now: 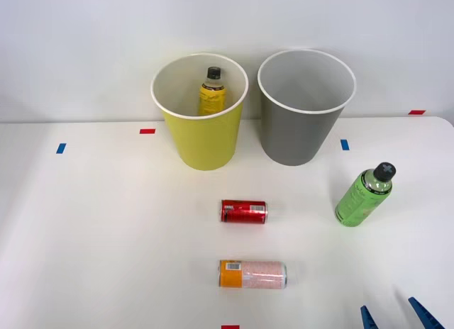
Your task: Put cans in the gray bin, plastic bottles in the light green bin
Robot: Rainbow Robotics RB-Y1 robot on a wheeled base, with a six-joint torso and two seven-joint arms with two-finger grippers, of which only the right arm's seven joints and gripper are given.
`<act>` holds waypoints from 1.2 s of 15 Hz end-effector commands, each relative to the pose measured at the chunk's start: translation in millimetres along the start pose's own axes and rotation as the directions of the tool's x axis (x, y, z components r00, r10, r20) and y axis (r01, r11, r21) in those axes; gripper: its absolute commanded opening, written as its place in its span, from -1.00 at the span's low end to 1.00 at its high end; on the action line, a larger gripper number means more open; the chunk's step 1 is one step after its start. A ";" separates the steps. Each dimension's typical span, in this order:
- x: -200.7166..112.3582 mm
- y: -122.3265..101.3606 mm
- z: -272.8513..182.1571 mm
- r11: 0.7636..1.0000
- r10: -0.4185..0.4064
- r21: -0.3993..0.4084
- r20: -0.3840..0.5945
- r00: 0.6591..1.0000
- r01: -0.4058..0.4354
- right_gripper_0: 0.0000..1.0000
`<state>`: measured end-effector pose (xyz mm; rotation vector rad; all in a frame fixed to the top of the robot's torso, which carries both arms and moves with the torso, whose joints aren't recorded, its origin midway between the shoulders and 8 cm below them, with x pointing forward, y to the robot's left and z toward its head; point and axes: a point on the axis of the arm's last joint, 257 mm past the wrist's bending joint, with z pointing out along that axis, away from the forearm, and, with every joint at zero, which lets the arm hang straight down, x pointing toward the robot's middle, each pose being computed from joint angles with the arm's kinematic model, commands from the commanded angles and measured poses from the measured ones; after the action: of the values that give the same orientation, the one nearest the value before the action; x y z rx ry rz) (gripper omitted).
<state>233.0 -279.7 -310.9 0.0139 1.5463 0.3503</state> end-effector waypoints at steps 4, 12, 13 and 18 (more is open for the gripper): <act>0.0 -0.1 0.0 1.000 0.000 0.000 0.000 1.000 0.000 1.00; 0.0 -0.1 0.0 1.000 0.000 0.000 0.000 1.000 0.000 1.00; 0.0 -0.1 0.0 1.000 0.000 0.000 0.000 1.000 0.000 1.00; 0.0 -0.1 0.0 1.000 0.000 0.000 0.000 1.000 0.000 1.00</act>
<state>233.0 -279.8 -310.9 0.0140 1.5463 0.3502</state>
